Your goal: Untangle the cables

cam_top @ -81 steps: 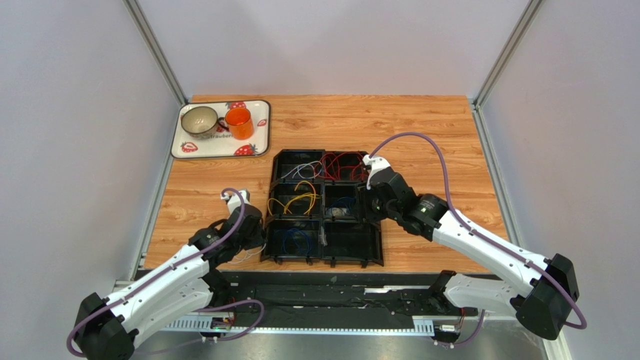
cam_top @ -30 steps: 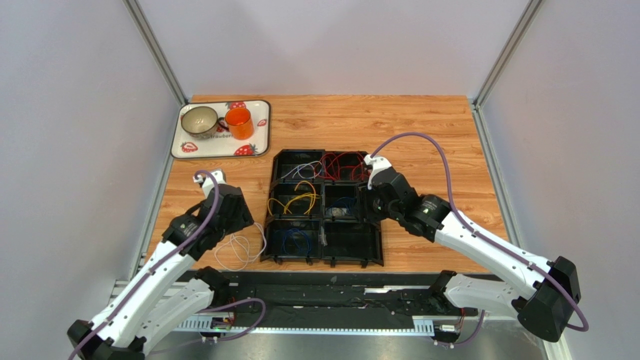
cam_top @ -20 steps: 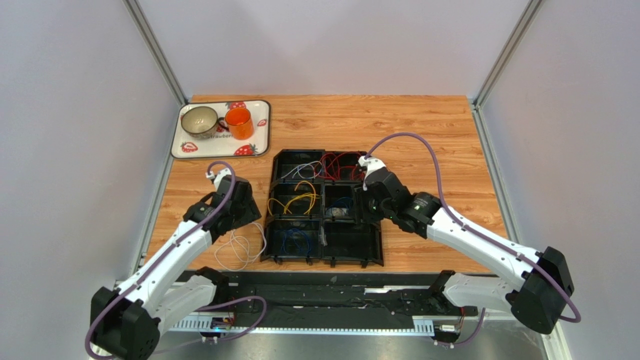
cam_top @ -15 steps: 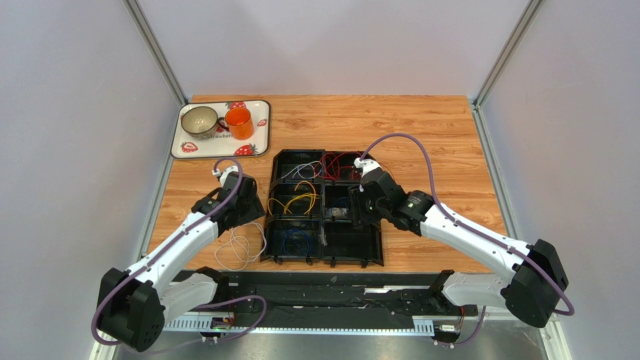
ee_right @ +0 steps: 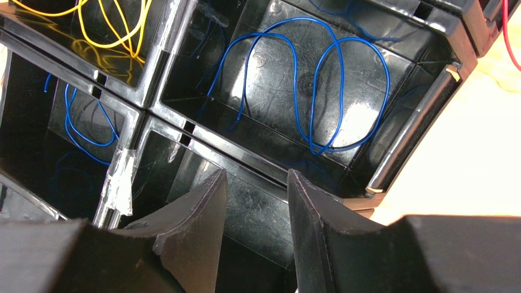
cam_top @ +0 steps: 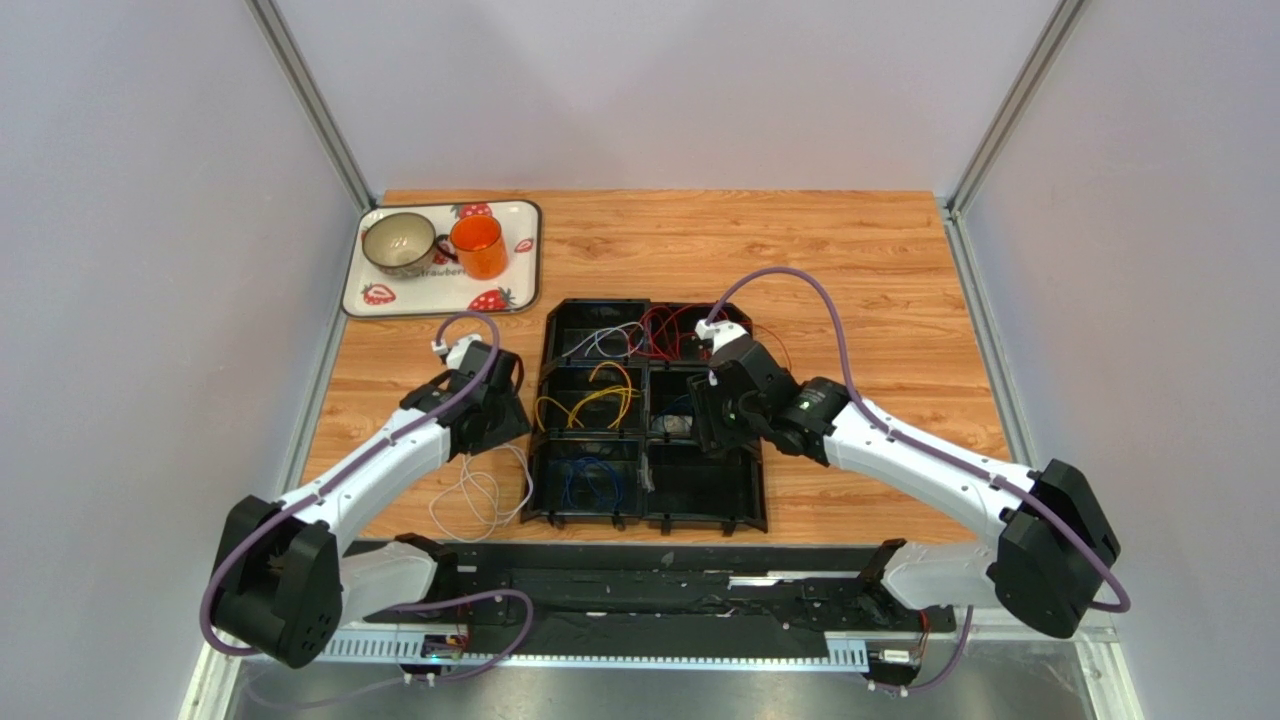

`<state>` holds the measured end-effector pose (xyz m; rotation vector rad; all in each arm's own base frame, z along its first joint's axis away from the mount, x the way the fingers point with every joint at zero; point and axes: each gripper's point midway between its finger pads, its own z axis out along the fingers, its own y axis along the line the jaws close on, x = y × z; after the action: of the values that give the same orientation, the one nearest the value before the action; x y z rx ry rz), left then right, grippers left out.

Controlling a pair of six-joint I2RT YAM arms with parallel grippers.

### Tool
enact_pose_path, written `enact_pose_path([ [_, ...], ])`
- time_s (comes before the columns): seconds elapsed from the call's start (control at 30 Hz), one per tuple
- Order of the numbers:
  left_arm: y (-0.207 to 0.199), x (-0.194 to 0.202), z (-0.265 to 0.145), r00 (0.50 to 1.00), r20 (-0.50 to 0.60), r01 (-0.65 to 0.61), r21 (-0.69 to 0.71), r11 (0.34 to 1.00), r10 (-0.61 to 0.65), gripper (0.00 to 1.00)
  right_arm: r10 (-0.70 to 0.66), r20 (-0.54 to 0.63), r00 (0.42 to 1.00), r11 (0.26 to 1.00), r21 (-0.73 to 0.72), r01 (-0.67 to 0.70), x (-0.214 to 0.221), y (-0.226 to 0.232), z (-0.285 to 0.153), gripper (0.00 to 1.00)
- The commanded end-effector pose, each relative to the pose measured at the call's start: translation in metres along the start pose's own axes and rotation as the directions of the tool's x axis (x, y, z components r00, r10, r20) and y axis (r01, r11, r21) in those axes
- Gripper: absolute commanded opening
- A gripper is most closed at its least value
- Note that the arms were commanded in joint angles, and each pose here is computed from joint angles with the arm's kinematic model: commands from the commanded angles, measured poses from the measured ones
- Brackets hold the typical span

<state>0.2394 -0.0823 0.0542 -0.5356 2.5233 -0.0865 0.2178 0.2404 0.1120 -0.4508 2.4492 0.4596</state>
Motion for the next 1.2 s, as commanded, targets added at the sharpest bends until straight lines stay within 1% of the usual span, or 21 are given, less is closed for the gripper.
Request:
enact_pose_path([
  [0.0,0.009,0.001,0.000,0.999,0.015,0.043,-0.035,0.998,-0.043,0.57,-0.019,0.069,0.997,0.999,-0.042,0.022,-0.025,0.014,-0.003,0.45],
  [0.13,0.016,0.009,0.006,0.999,-0.001,0.054,-0.063,0.997,-0.054,0.56,-0.026,0.058,0.998,0.998,-0.050,0.029,-0.025,0.016,0.000,0.44],
  [0.3,0.013,0.009,0.008,0.999,0.004,0.047,-0.042,0.998,-0.047,0.54,-0.032,0.061,0.998,0.998,-0.054,0.035,-0.027,0.017,0.000,0.44],
  [0.5,0.010,0.010,0.015,0.999,-0.020,0.029,-0.045,0.999,-0.030,0.46,-0.037,0.068,0.997,0.998,-0.055,0.041,-0.028,0.017,-0.001,0.44],
  [0.67,0.009,0.011,0.017,0.999,-0.026,0.023,-0.046,0.999,-0.024,0.44,-0.036,0.066,0.997,0.998,-0.051,0.039,-0.027,0.016,-0.001,0.44],
  [0.77,0.008,0.010,0.017,0.999,-0.024,0.022,-0.044,0.999,-0.024,0.38,-0.038,0.068,0.997,0.998,-0.053,0.042,-0.027,0.016,-0.002,0.44],
  [0.8,0.007,0.009,0.017,0.999,-0.020,0.024,-0.040,0.999,-0.025,0.31,-0.038,0.069,0.997,0.998,-0.055,0.042,-0.028,0.017,-0.002,0.44],
  [0.87,0.007,0.009,0.017,1.000,-0.020,0.020,-0.038,0.999,-0.021,0.24,-0.037,0.067,0.997,0.998,-0.056,0.041,-0.027,0.017,-0.002,0.44],
  [0.9,0.006,0.008,0.017,1.000,-0.018,0.022,-0.036,0.999,-0.023,0.16,-0.039,0.068,0.997,0.998,-0.055,0.042,-0.028,0.017,-0.002,0.44],
  [0.97,0.005,0.006,0.016,1.000,-0.015,0.021,-0.031,0.999,-0.021,0.08,-0.039,0.070,0.997,0.998,-0.054,0.043,-0.028,0.017,-0.004,0.44],
  [1.0,0.003,0.004,0.014,1.000,-0.010,0.023,-0.027,0.999,-0.023,0.00,-0.037,0.070,0.997,0.998,-0.054,0.041,-0.027,0.016,-0.004,0.44],
  [1.13,-0.002,-0.011,-0.001,0.999,0.027,0.020,-0.006,1.000,-0.020,0.00,-0.035,0.072,0.997,0.998,-0.057,0.039,-0.029,0.017,-0.006,0.44],
  [1.17,-0.002,-0.015,-0.011,0.999,0.039,0.014,0.005,1.000,-0.014,0.00,-0.033,0.073,0.997,0.998,-0.058,0.038,-0.029,0.017,-0.007,0.44],
])
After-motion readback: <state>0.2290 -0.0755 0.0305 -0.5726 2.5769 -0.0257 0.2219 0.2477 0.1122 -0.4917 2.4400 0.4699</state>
